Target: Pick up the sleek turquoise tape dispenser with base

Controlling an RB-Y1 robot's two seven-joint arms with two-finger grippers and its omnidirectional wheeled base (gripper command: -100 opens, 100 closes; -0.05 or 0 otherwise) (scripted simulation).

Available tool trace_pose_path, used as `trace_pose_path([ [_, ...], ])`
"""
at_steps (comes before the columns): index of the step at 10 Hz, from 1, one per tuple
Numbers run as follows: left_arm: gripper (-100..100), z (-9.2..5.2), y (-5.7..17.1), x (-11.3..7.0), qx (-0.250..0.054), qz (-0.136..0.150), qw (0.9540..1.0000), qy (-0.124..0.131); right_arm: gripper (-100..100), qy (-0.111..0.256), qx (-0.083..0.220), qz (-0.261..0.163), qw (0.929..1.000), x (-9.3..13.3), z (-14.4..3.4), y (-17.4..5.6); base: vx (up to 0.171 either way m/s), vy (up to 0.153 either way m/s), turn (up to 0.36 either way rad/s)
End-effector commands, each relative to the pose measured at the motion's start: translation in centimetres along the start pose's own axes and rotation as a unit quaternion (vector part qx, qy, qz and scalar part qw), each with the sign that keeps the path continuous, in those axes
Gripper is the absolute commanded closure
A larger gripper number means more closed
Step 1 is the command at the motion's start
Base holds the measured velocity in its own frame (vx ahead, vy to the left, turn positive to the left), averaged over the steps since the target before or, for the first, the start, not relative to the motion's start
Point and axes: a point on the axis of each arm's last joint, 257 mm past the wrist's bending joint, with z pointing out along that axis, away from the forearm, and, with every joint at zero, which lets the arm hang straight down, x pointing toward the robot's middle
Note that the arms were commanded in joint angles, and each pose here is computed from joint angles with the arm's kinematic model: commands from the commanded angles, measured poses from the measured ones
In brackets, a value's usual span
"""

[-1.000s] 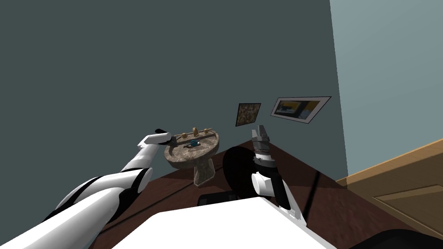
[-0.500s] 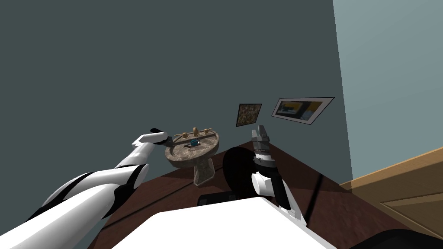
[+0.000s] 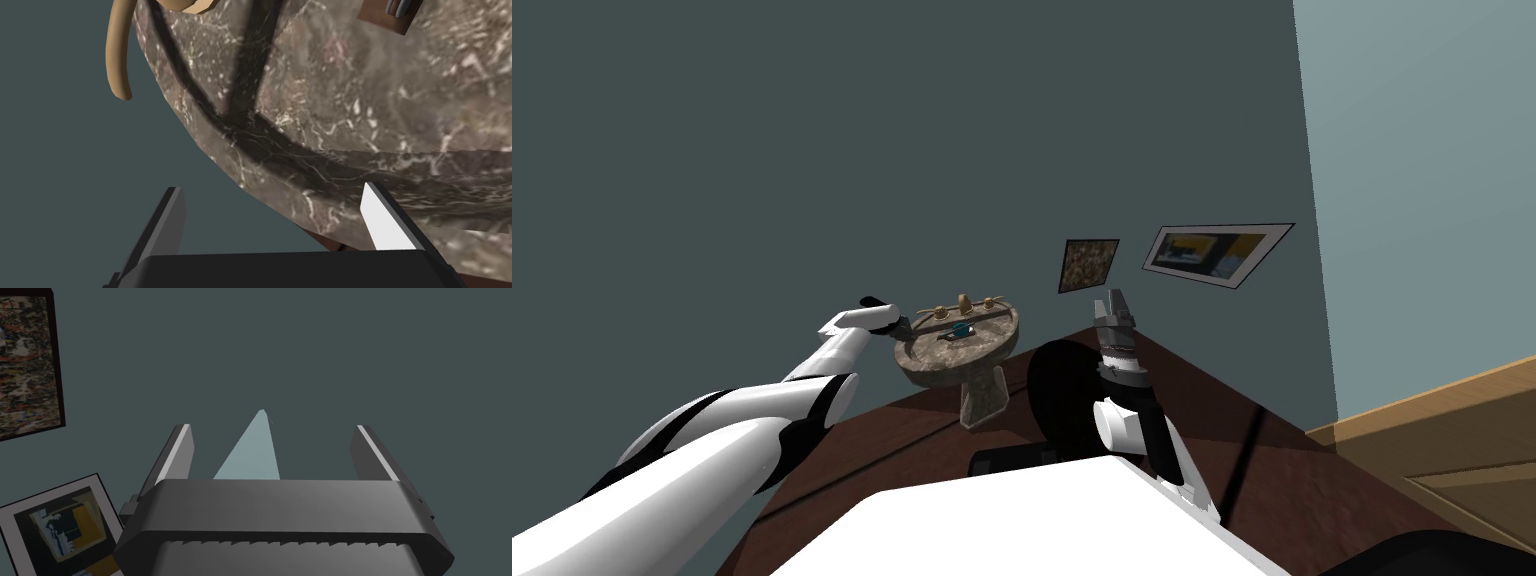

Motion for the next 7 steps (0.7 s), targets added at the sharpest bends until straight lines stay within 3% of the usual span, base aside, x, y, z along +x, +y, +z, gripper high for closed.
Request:
trace_pose_path([
  [1, -100, 0.33, 0.43, 0.37, -0.007, -0.005, 1.0, -0.001, 0, 0.0, 0.0, 0.0, 1.0, 0.0, 0.0, 0.0, -0.007, -0.013, 0.033],
  [7, -100, 0.54, 0.8, 0.7, -0.013, -0.007, 0.9999, -0.001, 0, 0.0, 0.0, 0.0, 1.0, 0.0, 0.0, 0.0, -0.001, -0.004, 0.007],
])
